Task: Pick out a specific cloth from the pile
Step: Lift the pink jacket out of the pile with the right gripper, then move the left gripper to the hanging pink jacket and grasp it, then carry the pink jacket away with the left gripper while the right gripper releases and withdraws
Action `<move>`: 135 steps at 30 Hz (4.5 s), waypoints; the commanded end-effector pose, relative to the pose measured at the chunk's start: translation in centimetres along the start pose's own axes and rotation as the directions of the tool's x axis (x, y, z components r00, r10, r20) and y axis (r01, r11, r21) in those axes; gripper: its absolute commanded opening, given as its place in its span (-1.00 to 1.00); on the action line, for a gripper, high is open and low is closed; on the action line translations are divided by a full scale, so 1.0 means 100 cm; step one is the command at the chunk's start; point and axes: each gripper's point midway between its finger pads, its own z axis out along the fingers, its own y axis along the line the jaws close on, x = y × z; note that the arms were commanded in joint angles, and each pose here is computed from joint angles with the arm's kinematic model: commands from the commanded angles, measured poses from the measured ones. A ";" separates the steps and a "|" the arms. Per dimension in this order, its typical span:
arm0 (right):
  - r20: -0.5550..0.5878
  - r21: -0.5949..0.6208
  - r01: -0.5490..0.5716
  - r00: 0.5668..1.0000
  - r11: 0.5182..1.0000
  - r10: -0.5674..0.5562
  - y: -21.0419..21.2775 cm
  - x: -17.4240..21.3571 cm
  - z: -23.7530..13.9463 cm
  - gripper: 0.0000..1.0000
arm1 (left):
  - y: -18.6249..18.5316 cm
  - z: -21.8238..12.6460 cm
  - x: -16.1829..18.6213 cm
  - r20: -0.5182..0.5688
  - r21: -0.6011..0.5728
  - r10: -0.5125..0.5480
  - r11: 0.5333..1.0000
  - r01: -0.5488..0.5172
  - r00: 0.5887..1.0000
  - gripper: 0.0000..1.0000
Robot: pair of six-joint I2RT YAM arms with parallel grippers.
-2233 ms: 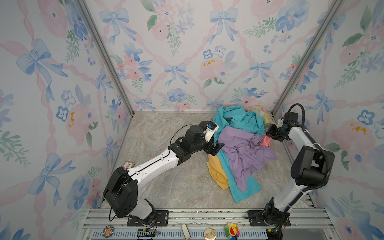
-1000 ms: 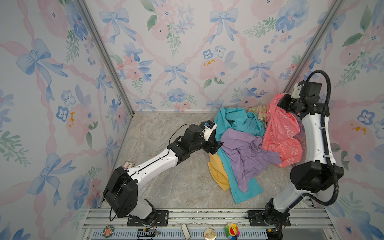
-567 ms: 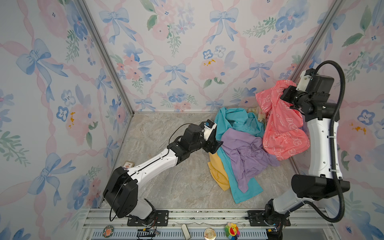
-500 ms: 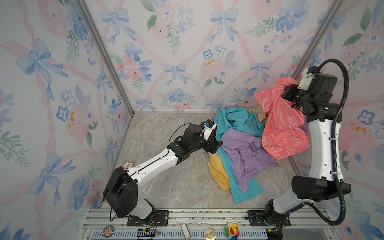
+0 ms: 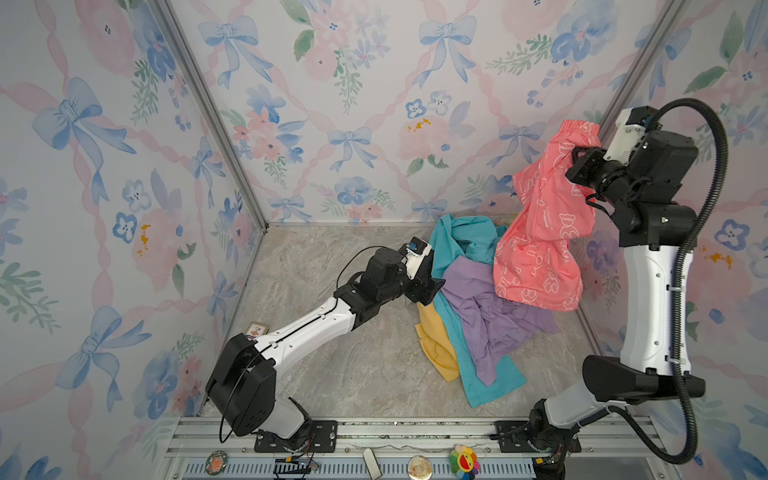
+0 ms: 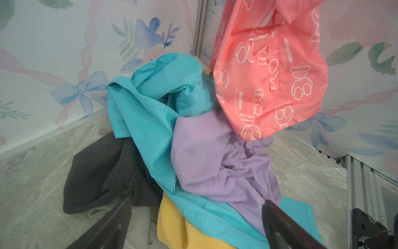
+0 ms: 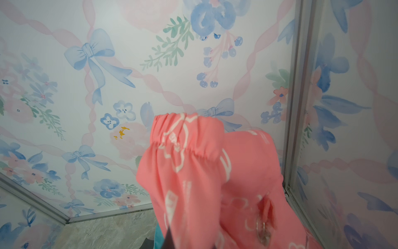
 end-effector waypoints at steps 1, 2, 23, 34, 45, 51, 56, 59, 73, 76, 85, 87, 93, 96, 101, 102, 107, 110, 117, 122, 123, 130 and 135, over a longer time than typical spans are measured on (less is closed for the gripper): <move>0.204 -0.106 0.062 0.978 0.992 -0.039 0.041 -0.060 -0.048 -1.00 | 0.011 -0.010 -0.014 0.059 -0.033 -0.028 0.999 0.030 0.998 0.92; 0.210 -0.118 0.066 0.977 0.991 -0.040 0.046 -0.062 -0.051 -1.00 | 0.013 -0.012 -0.015 0.067 -0.035 -0.032 0.999 0.034 0.997 0.93; 0.327 -0.404 0.207 0.942 0.891 -0.071 0.187 -0.070 -0.112 -1.00 | 0.096 -0.086 -0.070 0.358 -0.174 -0.090 0.971 0.162 0.929 0.94; 0.294 -0.507 0.230 0.952 0.831 -0.083 0.262 -0.034 -0.085 -1.00 | 0.163 -0.140 -0.084 0.454 -0.313 -0.077 0.919 0.239 0.888 0.94; 0.241 -0.598 0.191 0.969 0.778 -0.053 0.328 0.012 -0.052 -1.00 | 0.224 -0.185 -0.079 0.528 -0.397 -0.097 0.850 0.347 0.844 0.93; 0.177 -0.600 0.175 0.981 0.780 -0.084 0.339 0.045 -0.027 -1.00 | 0.215 -0.193 -0.092 0.554 -0.352 -0.088 0.876 0.328 0.828 0.95; 0.137 -0.604 0.160 0.986 0.780 -0.096 0.346 0.067 -0.009 -1.00 | 0.180 -0.190 -0.114 0.575 -0.203 -0.084 0.949 0.241 0.814 0.95; 0.118 -0.606 0.152 0.988 0.781 -0.100 0.349 0.078 0.001 -1.00 | 0.147 -0.178 -0.124 0.555 -0.119 -0.055 0.982 0.145 0.830 0.96; 0.043 -0.617 0.111 0.993 0.779 -0.107 0.352 0.111 0.020 -1.00 | 0.088 -0.124 -0.157 0.555 -0.035 0.004 0.999 0.018 0.832 0.96; 0.034 -0.622 0.106 0.994 0.776 -0.109 0.354 0.115 0.020 -1.00 | 0.088 -0.107 -0.162 0.555 -0.062 0.010 0.998 0.029 0.832 0.96; 0.010 -0.674 0.053 0.998 0.737 -0.062 0.362 0.110 0.004 -1.00 | 0.125 -0.080 -0.157 0.571 -0.223 0.045 0.969 0.102 0.820 0.96; 0.004 -0.683 0.036 0.999 0.729 -0.046 0.363 0.108 0.000 -1.00 | 0.127 -0.078 -0.159 0.590 -0.233 0.052 0.966 0.108 0.806 0.95; -0.036 -0.710 -0.023 0.999 0.703 -0.003 0.366 0.109 -0.008 -1.00 | 0.126 -0.078 -0.166 0.654 -0.206 0.050 0.972 0.114 0.755 0.22; -0.043 -0.715 -0.036 0.999 0.699 0.008 0.365 0.108 -0.011 -1.00 | 0.120 -0.078 -0.171 0.674 -0.169 0.050 0.982 0.088 0.737 -0.58; -0.049 -0.712 -0.045 0.999 0.701 0.014 0.360 0.110 -0.013 -1.00 | 0.114 -0.080 -0.184 0.701 -0.131 0.054 0.990 0.055 0.711 -1.00; -0.052 -0.708 -0.045 0.999 0.705 0.012 0.358 0.111 -0.011 -1.00 | 0.114 -0.081 -0.185 0.703 -0.132 0.055 0.990 0.053 0.709 -1.00; -0.065 -0.687 -0.043 0.998 0.726 -0.002 0.347 0.120 -0.005 -1.00 | 0.124 -0.101 -0.196 0.743 -0.132 0.044 0.988 0.082 0.668 -1.00; -0.073 -0.675 -0.032 0.997 0.738 -0.023 0.342 0.128 -0.002 -1.00 | 0.130 -0.117 -0.207 0.770 -0.146 0.053 0.985 0.095 0.636 -1.00; -0.088 -0.647 -0.014 0.995 0.763 -0.056 0.323 0.152 0.003 0.21 | 0.148 -0.170 -0.236 0.842 -0.225 0.114 0.963 0.151 0.528 -1.00; -0.090 -0.624 0.006 0.993 0.782 -0.080 0.309 0.162 0.000 0.67 | 0.159 -0.224 -0.263 0.889 -0.283 0.183 0.940 0.189 0.420 -1.00; -0.091 -0.617 0.012 0.992 0.787 -0.087 0.305 0.165 -0.001 0.73 | 0.161 -0.234 -0.268 0.897 -0.290 0.193 0.936 0.199 0.396 -1.00; -0.094 -0.556 0.066 0.985 0.829 -0.142 0.275 0.180 -0.009 0.84 | 0.163 -0.278 -0.293 0.906 -0.365 0.294 0.908 0.208 0.305 -1.00; -0.126 -0.535 0.111 0.970 0.838 -0.208 0.263 0.200 -0.009 0.88 | 0.168 -0.291 -0.302 0.860 -0.472 0.399 0.859 0.199 0.319 -1.00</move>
